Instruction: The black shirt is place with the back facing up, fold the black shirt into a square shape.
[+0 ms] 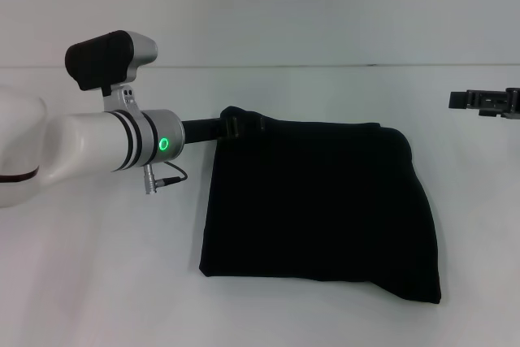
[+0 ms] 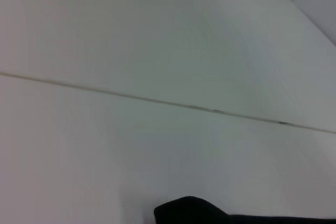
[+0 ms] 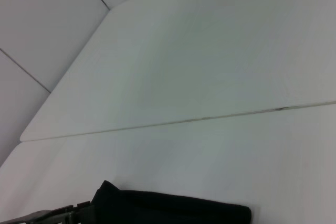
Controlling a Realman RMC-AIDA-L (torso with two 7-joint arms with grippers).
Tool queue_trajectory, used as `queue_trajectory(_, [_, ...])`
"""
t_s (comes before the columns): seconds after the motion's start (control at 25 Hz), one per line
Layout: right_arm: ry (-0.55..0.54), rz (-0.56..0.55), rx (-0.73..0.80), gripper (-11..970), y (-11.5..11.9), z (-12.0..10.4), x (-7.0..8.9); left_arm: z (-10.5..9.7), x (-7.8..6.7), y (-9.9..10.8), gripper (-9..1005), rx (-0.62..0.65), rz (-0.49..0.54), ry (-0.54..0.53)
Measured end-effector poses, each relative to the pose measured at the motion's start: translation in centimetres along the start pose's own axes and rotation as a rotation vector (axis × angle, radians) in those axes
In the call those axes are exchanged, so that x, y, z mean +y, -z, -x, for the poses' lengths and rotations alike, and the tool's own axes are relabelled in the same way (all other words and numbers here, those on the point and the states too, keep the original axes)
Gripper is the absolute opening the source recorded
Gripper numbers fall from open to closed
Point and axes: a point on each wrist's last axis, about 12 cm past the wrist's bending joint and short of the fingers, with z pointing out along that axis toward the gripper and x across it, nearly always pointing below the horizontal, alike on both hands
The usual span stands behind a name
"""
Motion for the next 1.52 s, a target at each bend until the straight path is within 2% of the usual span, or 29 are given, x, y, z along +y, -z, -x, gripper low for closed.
queue_trajectory(0.44, [0.007, -0.012, -0.004, 914, -0.02, 0.00, -0.16, 0.05, -0.43, 0.00, 891, 0.009, -0.029, -0.001])
queue_trajectory(0.76, [0.010, -0.014, -0.003, 914, 0.03, -0.16, -0.24, -0.37, 0.11, 0.07, 695, -0.006, -0.004, 0.029])
queue_trajectory(1.2, [0.015, -0.014, -0.003, 914, 0.01, -0.21, -0.23, -0.70, 0.29, 0.14, 238, -0.013, -0.006, 0.065])
queue_trajectory(1.44, [0.015, -0.012, 0.002, 914, -0.08, -0.32, -0.19, -0.68, 0.28, 0.14, 23, -0.015, -0.007, 0.069])
queue_trajectory(1.52, [0.016, -0.012, 0.004, 914, -0.09, -0.38, -0.21, -0.56, 0.36, 0.19, 4, -0.024, -0.007, 0.083])
